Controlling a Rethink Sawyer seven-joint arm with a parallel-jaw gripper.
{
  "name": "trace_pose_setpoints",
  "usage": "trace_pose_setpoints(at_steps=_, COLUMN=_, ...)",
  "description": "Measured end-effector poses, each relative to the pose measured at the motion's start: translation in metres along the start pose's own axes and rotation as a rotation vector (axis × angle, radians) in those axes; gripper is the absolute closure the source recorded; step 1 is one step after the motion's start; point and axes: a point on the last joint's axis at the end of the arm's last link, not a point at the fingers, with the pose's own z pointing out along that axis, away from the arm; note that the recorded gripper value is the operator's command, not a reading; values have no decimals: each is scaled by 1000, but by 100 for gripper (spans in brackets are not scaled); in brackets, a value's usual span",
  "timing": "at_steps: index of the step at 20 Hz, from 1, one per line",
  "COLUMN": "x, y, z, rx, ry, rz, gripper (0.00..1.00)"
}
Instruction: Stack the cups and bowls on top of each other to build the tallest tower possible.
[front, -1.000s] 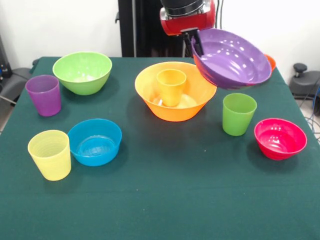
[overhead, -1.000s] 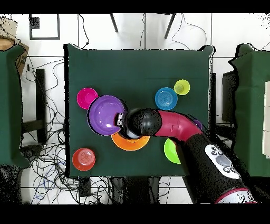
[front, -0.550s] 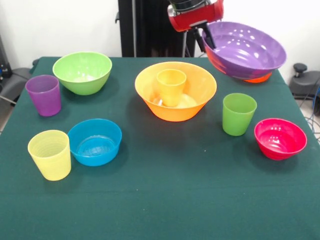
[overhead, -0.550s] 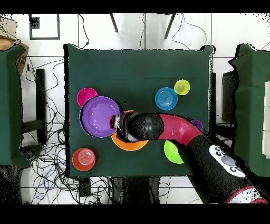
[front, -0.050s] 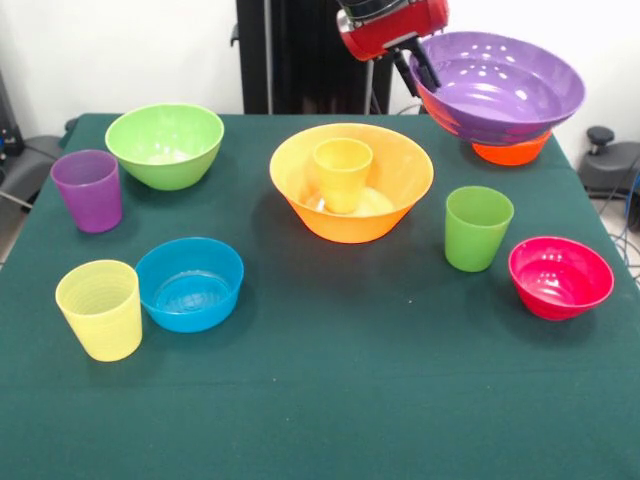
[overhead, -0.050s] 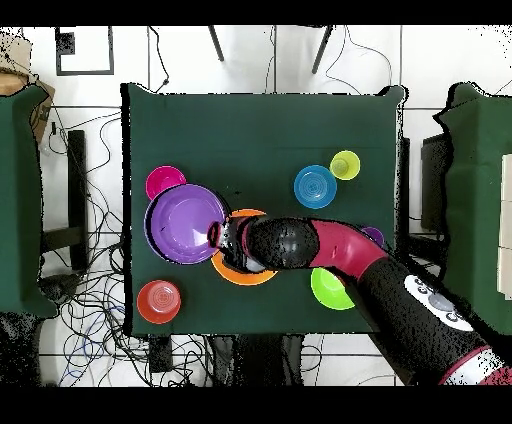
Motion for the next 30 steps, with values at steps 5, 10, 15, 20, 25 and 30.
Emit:
trace_pose_setpoints(at_steps=5, x=5, y=-4, z=1, rx=-14, ry=4, rz=-23, gripper=100)
trace_pose_setpoints(at_steps=10, x=7, y=-2, z=0, rx=-15, ry=-1, rz=-56, gripper=100)
trace_pose_setpoints(at_steps=15, x=9, y=-3, z=-1, rx=-10, ry=-8, rz=-80, gripper=100)
trace_pose_setpoints(at_steps=20, x=10, y=-8, z=-4, rx=-9, ry=-17, rz=-92, gripper=100)
trace_pose_setpoints(at_steps=25, x=10, y=-13, z=-4, rx=-29, ry=-19, rz=-97, gripper=100)
trace_pose_setpoints(at_steps=30, x=13, y=-19, z=-2, rx=-51, ry=-18, rz=-101, gripper=100)
